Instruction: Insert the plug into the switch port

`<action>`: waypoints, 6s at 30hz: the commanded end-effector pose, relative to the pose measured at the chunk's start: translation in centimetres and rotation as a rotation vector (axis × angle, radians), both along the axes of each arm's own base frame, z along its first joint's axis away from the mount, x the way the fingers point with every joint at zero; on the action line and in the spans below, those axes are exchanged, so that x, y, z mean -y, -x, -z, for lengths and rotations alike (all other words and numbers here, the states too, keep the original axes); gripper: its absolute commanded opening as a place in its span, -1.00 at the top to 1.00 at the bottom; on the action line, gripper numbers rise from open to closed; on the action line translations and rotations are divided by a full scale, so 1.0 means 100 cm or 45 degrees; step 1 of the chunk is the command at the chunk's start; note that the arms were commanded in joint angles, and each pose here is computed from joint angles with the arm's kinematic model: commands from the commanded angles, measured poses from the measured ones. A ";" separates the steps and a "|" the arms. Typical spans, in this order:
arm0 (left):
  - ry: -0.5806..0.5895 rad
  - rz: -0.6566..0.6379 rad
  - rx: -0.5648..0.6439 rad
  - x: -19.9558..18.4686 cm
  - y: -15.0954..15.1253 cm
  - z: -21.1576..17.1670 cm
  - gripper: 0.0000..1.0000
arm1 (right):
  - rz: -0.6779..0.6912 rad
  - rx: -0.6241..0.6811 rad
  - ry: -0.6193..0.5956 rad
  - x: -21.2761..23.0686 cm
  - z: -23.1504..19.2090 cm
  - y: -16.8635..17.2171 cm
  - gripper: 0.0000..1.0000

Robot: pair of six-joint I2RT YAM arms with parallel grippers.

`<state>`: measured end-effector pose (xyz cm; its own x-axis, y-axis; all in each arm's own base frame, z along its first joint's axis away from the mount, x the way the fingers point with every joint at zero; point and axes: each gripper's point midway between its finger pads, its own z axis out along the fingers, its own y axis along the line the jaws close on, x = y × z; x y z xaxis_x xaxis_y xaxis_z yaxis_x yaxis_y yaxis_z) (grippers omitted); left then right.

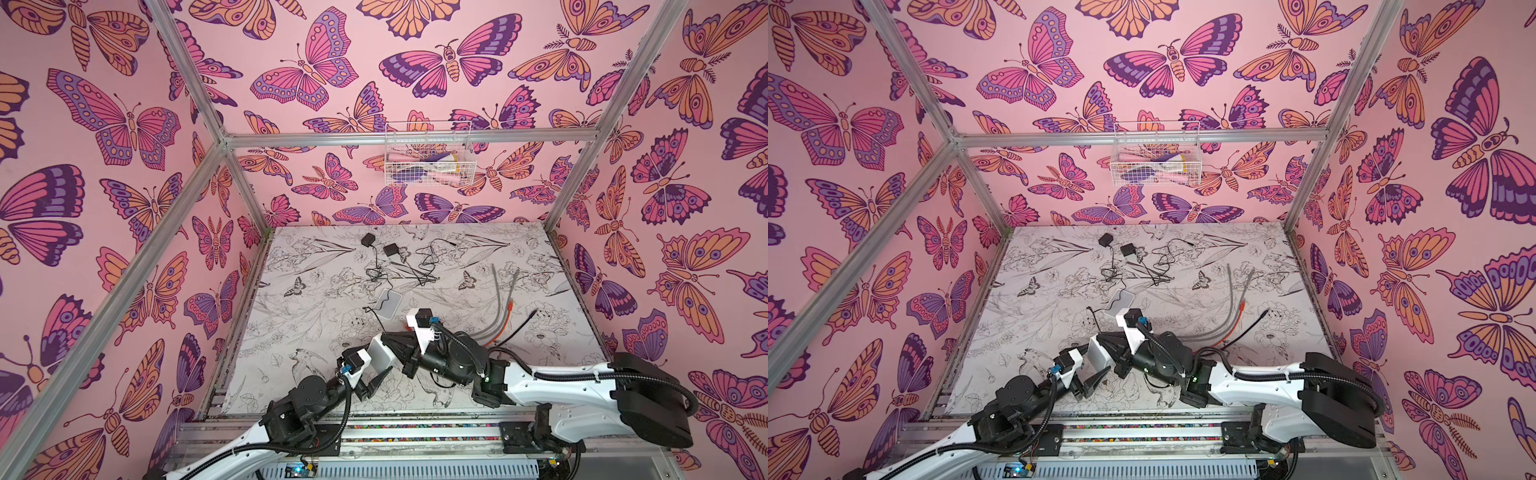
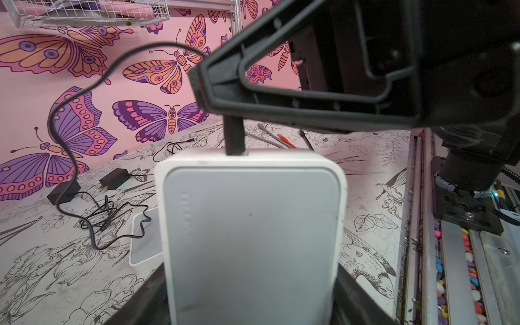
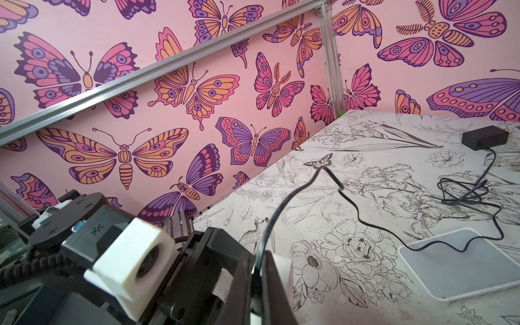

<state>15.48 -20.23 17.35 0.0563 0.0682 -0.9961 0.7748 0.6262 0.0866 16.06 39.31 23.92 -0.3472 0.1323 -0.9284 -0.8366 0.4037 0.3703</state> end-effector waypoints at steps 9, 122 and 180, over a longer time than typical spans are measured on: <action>0.603 0.062 0.475 -0.035 0.036 -0.157 1.00 | -0.056 -0.309 0.692 0.037 0.181 0.030 1.00; 0.088 -0.720 -0.927 -0.059 -0.077 0.009 -0.99 | -0.342 -0.189 1.347 0.073 0.175 -0.068 0.12; 0.106 -0.841 -0.990 -0.084 -0.065 0.001 -0.66 | -0.236 -0.184 1.572 0.083 0.201 -0.101 0.68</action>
<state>22.26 -12.24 17.56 -0.6270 -0.2192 -0.7475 0.1056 0.9268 -0.3604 27.04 31.19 4.49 -0.3700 -0.8512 -0.3723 -0.8930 0.4363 -0.1100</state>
